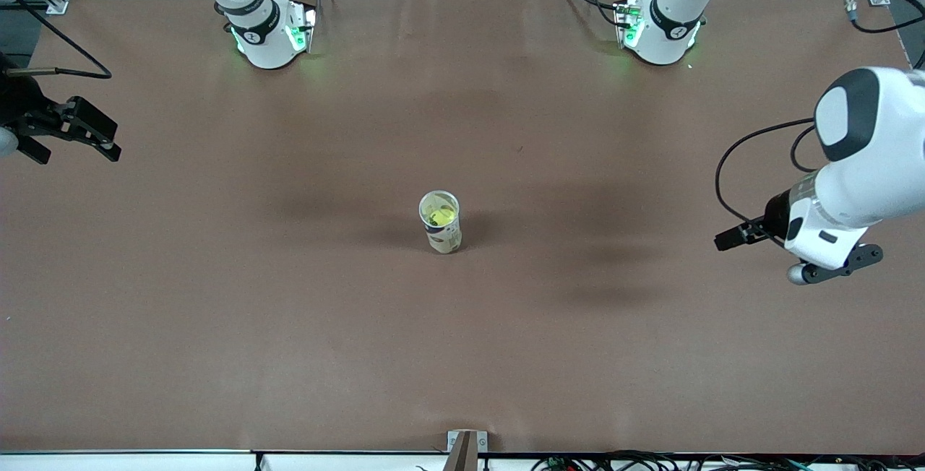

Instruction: Insert tennis ball vertically with right arm

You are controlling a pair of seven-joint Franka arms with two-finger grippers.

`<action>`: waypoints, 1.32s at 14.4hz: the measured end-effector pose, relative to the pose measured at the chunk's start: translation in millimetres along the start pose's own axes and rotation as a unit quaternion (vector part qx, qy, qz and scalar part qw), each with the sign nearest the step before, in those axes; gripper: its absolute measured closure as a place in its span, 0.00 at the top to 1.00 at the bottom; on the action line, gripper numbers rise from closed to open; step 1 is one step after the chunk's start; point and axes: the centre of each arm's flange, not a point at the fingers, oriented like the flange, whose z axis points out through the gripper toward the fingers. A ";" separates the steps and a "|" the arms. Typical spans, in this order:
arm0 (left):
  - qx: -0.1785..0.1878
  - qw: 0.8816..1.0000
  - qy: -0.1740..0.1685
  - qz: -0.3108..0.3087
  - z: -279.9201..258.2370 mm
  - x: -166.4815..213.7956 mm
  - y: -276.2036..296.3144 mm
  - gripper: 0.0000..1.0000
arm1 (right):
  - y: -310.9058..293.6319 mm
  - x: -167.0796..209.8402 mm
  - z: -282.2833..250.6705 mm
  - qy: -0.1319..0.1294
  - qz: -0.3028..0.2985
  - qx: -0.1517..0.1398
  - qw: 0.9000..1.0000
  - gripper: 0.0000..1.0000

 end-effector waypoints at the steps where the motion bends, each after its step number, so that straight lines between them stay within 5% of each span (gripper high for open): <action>1: 0.001 1.000 0.000 0.020 -10.2 -3.6 -0.9 1.00 | 0.0 0.0 0.0 0.000 0.000 0.000 1.000 1.00; 9: -0.004 0.998 0.012 0.064 -50.2 -37.9 48.6 1.00 | -0.2 0.0 0.0 0.000 0.000 0.000 1.000 1.00; 19: 0.005 0.995 0.019 0.102 -98.6 -64.1 36.4 1.00 | -0.4 0.6 1.4 -0.001 0.000 0.000 1.000 1.00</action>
